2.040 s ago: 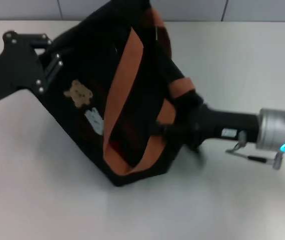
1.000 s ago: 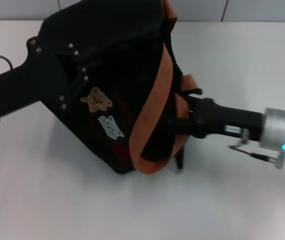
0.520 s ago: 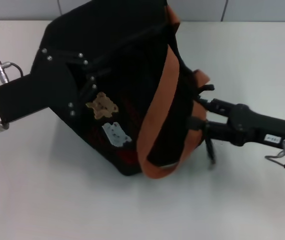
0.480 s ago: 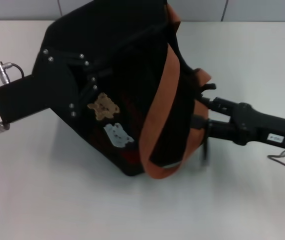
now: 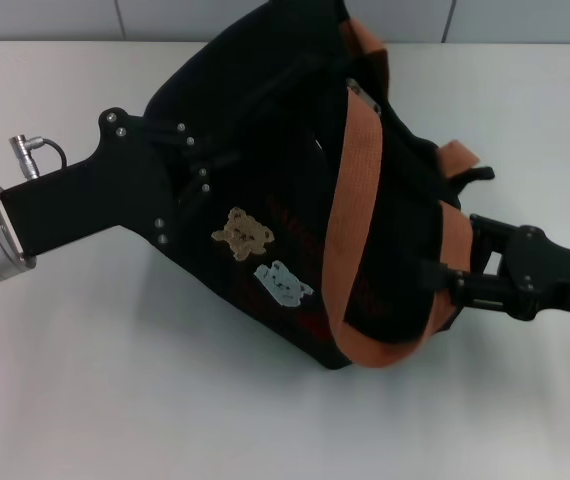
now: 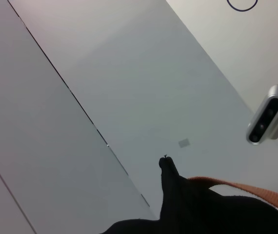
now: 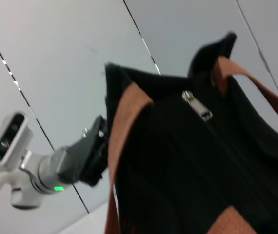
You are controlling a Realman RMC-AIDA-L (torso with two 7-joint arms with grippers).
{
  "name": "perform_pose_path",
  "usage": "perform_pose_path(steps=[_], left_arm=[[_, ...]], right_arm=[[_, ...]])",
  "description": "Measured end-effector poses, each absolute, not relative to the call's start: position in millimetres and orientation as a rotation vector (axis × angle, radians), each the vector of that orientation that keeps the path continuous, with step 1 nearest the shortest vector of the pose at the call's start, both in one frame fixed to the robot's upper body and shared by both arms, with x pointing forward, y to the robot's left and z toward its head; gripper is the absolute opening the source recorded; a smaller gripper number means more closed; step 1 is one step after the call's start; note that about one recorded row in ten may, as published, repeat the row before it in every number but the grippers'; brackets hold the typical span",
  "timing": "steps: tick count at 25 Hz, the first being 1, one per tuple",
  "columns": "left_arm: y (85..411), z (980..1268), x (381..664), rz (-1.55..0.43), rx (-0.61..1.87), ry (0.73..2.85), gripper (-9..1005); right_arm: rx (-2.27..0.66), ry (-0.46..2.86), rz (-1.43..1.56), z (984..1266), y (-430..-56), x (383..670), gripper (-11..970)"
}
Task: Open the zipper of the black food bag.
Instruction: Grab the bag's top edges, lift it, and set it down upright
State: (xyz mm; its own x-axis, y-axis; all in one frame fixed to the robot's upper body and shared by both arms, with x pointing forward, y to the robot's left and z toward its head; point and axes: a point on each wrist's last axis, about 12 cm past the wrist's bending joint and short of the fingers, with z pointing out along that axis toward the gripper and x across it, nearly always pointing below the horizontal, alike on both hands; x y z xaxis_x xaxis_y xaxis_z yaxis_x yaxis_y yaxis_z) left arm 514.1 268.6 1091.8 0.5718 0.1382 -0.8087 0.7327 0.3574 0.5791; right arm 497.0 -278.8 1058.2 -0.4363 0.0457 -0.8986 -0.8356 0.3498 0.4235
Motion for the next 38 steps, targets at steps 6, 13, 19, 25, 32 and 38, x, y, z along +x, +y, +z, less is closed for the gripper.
perform_pose_path(steps=[6,13,19,25,32,38], left_arm=[[267.5,1092.8,517.6,-0.453,1.171,0.919,70],[266.4,1094.5,519.1,-0.458,1.164,0.913,70],[266.5,1092.3,518.8,-0.455,1.139,0.927,70],[265.1,1090.7,519.5,-0.455,1.139,0.936,70],[261.7,1088.8,519.1,-0.462,1.145,0.930,71],[262.4,1088.5,518.4,-0.459,1.141,0.931,71]], right_arm=[[-0.672,1.707,1.191,1055.3,-286.2,491.9,840],[-0.595,1.630,1.189,1062.2,-299.7,483.5,839],[-0.522,1.493,1.180,1074.2,-318.6,468.7,839],[-0.497,1.464,1.154,1075.4,-322.0,466.9,839],[-0.556,1.385,1.120,1079.4,-299.0,483.9,839],[-0.658,1.439,1.115,1074.3,-279.3,497.5,839]])
